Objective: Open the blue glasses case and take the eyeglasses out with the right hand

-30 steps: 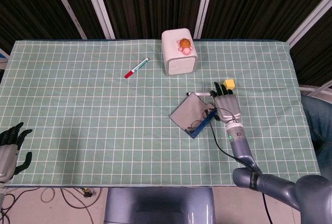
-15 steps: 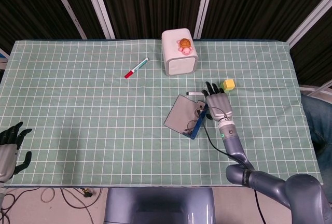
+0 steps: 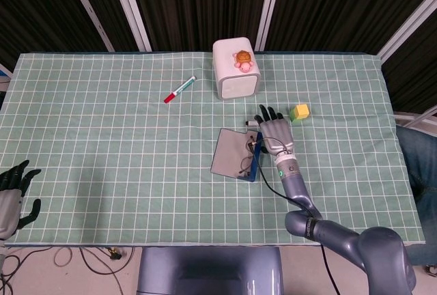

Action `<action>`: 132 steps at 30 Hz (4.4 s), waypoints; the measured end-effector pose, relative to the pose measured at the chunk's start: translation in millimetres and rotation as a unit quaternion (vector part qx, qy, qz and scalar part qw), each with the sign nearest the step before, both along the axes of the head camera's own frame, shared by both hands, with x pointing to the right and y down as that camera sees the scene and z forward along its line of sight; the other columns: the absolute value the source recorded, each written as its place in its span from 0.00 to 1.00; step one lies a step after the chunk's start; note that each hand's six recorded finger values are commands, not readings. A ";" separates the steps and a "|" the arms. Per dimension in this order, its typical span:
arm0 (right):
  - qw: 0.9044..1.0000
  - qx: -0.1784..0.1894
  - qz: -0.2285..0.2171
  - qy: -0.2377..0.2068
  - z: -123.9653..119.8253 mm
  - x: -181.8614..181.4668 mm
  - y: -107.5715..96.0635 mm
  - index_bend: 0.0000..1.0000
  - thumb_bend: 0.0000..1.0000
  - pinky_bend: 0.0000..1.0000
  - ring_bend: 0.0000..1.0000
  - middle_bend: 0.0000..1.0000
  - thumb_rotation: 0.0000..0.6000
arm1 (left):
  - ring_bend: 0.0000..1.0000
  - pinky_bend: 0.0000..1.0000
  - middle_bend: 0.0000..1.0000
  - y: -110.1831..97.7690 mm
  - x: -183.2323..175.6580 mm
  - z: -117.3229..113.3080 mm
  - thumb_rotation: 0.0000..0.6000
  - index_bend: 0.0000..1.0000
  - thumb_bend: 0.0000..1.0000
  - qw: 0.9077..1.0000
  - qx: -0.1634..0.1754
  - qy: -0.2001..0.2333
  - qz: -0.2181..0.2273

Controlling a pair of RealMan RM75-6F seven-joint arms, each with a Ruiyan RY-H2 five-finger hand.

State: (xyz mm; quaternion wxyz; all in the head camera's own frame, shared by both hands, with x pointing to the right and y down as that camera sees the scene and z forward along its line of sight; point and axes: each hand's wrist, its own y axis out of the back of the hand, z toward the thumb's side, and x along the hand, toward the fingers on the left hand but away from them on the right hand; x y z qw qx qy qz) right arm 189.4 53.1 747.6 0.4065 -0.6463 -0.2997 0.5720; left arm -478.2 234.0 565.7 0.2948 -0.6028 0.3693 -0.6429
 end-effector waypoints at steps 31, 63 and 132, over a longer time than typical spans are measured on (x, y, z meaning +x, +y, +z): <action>0.998 -0.021 -0.066 0.001 -76.4 4.5 19.3 0.14 0.19 0.24 0.04 0.00 1.00 | 0.00 0.09 0.00 1.1 1.6 0.6 1.00 0.17 0.46 1.000 -0.004 0.003 -0.001; 0.981 -0.060 -0.184 0.025 -102.1 -13.9 100.6 0.13 0.18 0.24 0.04 0.00 1.00 | 0.00 0.09 0.00 1.4 1.3 2.1 1.00 0.17 0.46 1.000 -0.008 0.001 -0.003; 0.972 -0.092 -0.191 0.099 -72.0 21.7 118.2 0.24 0.18 0.24 0.04 0.00 1.00 | 0.00 0.09 0.00 0.8 1.2 1.0 1.00 0.17 0.47 1.000 -0.004 -0.003 0.000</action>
